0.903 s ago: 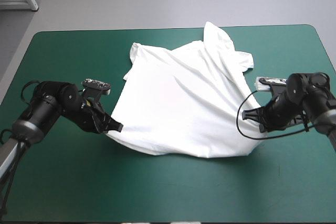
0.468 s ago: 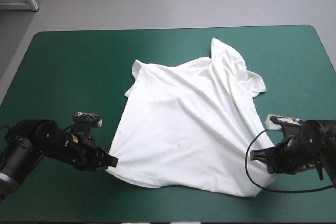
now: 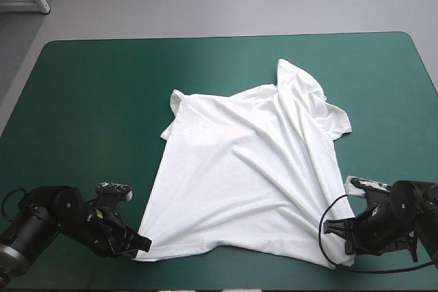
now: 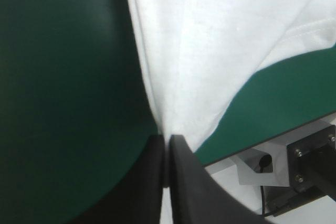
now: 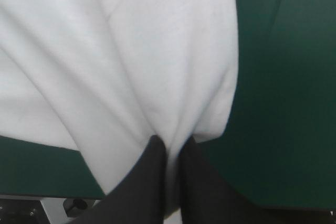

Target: Fold the cloth

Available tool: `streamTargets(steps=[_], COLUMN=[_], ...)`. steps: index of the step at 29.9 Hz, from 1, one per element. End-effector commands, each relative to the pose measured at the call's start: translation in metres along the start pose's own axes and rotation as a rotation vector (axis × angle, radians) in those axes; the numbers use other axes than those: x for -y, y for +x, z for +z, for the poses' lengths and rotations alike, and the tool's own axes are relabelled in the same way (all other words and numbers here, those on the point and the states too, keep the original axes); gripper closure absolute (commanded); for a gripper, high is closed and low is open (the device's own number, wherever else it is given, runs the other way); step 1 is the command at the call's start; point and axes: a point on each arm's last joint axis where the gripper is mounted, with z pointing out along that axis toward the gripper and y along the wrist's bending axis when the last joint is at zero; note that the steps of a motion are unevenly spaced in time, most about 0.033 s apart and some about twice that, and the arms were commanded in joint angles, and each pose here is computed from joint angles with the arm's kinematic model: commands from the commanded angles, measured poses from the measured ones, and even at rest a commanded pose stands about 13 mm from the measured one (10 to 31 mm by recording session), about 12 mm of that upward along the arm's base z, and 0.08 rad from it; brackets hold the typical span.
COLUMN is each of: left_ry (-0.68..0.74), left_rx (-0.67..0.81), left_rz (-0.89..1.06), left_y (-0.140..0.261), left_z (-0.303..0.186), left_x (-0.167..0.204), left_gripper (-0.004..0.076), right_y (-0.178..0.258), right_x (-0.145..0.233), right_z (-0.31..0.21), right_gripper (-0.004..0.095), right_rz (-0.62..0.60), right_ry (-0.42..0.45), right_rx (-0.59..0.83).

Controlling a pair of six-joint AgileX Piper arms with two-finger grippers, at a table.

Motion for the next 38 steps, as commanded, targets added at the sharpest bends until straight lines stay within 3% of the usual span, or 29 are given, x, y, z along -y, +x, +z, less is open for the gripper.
streamTargets(steps=[1,4,7,15,26,30,34,38], left_ry=[0.008,-0.006,-0.008,0.039,0.042,0.040,0.034,0.029], left_rx=[-0.024,-0.019,-0.019,0.058,0.486,0.644,0.766,0.869], left_rz=[0.013,0.017,0.018,0.067,0.223,0.279,0.327,0.376], left_y=[0.003,0.003,0.003,-0.009,-0.036,-0.031,-0.023,-0.012], left_z=[-0.006,-0.006,-0.006,-0.030,-0.147,-0.192,-0.225,-0.252], left_x=[0.003,0.002,0.002,0.015,0.056,0.071,0.081,0.090], left_gripper=[0.0724,0.0696,0.0610,0.0206,0.0225,0.0254,0.0255,0.0256], right_y=[-0.002,-0.002,-0.001,-0.013,-0.036,-0.023,-0.003,0.016], right_x=[-0.001,-0.001,-0.001,-0.009,-0.041,-0.052,-0.057,-0.059], right_z=[-0.007,-0.007,-0.007,-0.031,-0.161,-0.216,-0.260,-0.294], right_gripper=[0.0925,0.0897,0.0800,0.0295,0.0402,0.0431,0.0518,0.0519], right_rz=[0.009,0.009,0.009,-0.006,-0.103,-0.209,-0.295,-0.359], right_ry=[-0.015,-0.015,-0.013,-0.043,-0.150,-0.202,-0.196,-0.190], right_rx=[0.040,0.038,0.027,0.118,0.568,0.761,0.933,1.068])
